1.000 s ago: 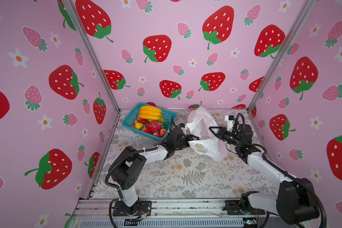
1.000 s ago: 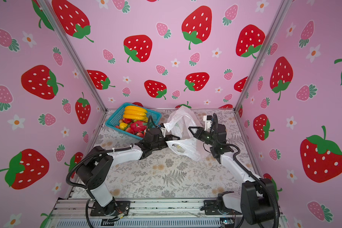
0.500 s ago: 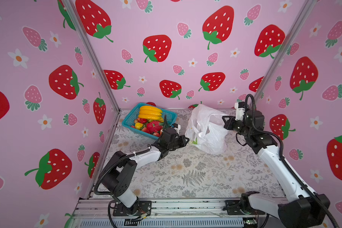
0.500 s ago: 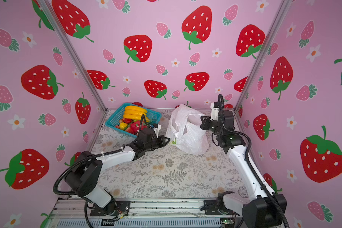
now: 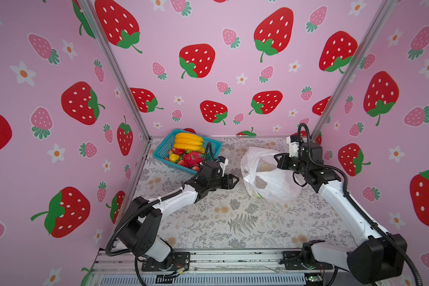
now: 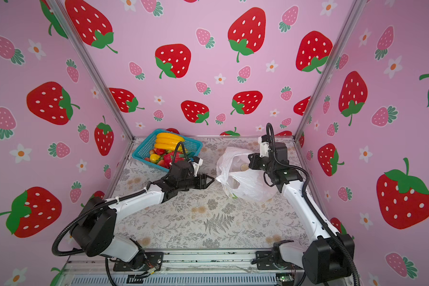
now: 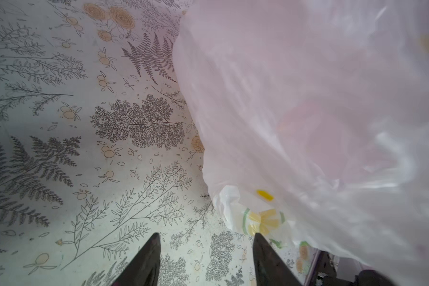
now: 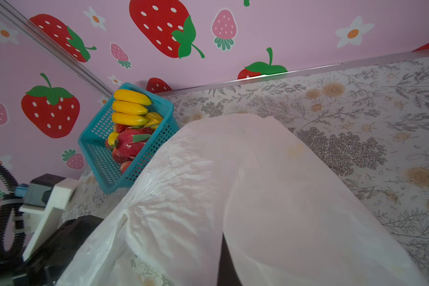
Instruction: Place the fake fruits into the plastic bag and tie a complex knot
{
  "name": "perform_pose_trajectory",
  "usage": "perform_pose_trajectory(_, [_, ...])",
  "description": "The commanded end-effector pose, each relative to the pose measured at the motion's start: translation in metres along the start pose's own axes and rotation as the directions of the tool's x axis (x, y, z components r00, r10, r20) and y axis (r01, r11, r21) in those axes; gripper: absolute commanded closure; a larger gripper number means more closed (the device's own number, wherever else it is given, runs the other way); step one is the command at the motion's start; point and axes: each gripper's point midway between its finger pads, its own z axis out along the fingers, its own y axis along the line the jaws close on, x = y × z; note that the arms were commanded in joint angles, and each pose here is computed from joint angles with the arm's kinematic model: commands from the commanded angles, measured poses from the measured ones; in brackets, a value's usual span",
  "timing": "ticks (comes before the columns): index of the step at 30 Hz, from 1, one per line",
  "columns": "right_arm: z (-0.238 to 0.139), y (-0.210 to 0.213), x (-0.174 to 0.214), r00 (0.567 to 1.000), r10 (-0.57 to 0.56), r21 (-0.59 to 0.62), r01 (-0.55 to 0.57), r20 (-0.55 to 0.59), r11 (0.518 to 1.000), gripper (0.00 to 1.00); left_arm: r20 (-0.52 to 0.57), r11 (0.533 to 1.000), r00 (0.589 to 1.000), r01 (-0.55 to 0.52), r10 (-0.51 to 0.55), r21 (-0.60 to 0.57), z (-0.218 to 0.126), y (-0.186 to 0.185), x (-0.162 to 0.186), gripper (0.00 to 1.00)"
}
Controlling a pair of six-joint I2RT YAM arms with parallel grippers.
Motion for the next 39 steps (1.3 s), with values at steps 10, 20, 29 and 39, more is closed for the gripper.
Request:
perform_pose_trajectory(10, [0.011,-0.003,0.010,0.998,0.052,0.005,-0.051,-0.026,0.999,1.00,0.057,0.972,0.971,-0.228,0.232,-0.064,-0.023,-0.026,-0.018,0.28])
perform_pose_trajectory(20, [0.026,0.010,0.018,0.997,0.066,-0.034,-0.067,-0.040,0.997,1.00,0.140,0.880,0.876,-0.431,0.461,-0.200,-0.040,-0.089,-0.012,0.07])
perform_pose_trajectory(29, [0.023,0.017,0.025,0.996,-0.024,-0.041,0.020,-0.090,0.999,0.99,0.041,0.789,0.838,-0.494,0.544,-0.366,0.002,-0.068,-0.026,0.10])
perform_pose_trajectory(39, [0.001,0.034,0.055,0.908,-0.353,-0.198,0.312,-0.226,0.929,1.00,0.009,0.912,0.946,-0.311,0.325,-0.269,0.016,-0.020,-0.042,0.63])
